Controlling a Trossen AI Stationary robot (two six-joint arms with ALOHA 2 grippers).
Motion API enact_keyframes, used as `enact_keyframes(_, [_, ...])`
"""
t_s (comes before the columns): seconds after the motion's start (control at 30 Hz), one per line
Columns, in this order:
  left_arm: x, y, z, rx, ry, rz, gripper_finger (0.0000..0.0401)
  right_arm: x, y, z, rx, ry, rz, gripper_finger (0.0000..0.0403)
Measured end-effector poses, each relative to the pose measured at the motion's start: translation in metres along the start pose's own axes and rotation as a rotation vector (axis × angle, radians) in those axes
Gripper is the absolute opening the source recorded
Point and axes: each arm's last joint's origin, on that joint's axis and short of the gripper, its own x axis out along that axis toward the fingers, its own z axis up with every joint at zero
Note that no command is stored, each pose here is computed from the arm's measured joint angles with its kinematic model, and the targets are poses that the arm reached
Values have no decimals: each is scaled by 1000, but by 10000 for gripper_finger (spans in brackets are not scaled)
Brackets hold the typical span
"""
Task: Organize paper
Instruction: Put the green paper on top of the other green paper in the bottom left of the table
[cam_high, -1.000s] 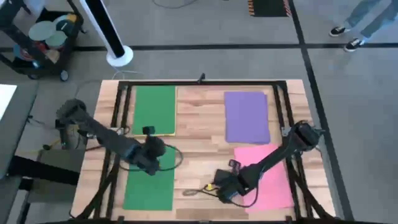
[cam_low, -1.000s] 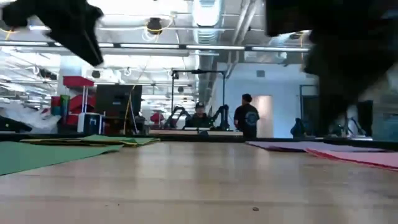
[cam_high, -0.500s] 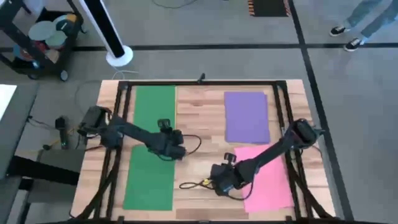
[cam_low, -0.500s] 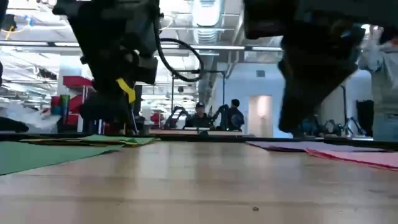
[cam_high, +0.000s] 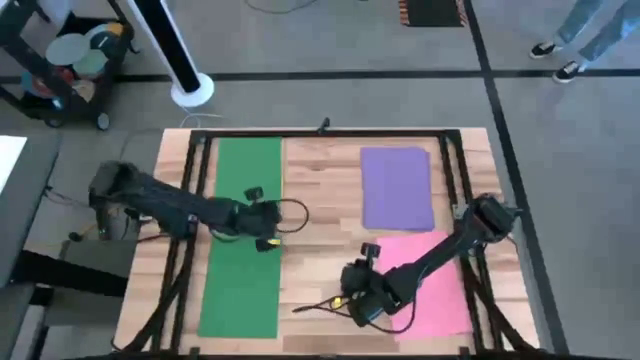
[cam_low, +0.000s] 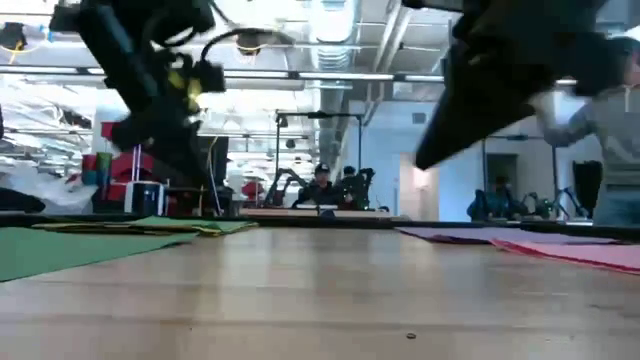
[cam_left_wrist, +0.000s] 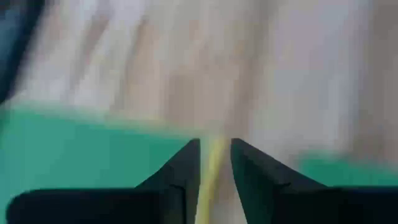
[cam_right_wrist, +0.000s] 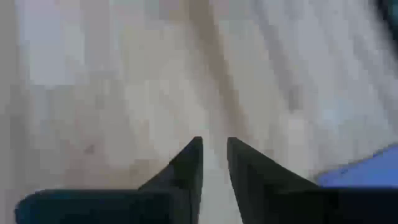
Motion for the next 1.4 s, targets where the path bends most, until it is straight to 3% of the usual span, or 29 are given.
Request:
enact_keyframes(0.13, [5, 21, -13, -16, 32, 126, 73, 20, -26, 7, 11, -13, -29, 25])
enact_keyframes(0.27, [12, 28, -22, -46, 134, 44, 79, 30, -48, 10, 30, -109, 9, 4])
enact_keyframes(0.5, [23, 24, -26, -34, 186, 16, 94, 48, -81, -2, 99, -398, 297, 1])
enact_keyframes(0.83, [25, 24, -25, -62, 173, 19, 99, 69, -104, -35, 99, -613, 534, 1])
enact_keyframes(1.17, [24, 28, -23, -52, 154, 139, 99, 91, -126, -48, 90, -512, 467, 0])
enact_keyframes(1.4, [23, 27, -17, -35, 139, 106, 109, 100, -133, -56, 66, -419, 441, 0])
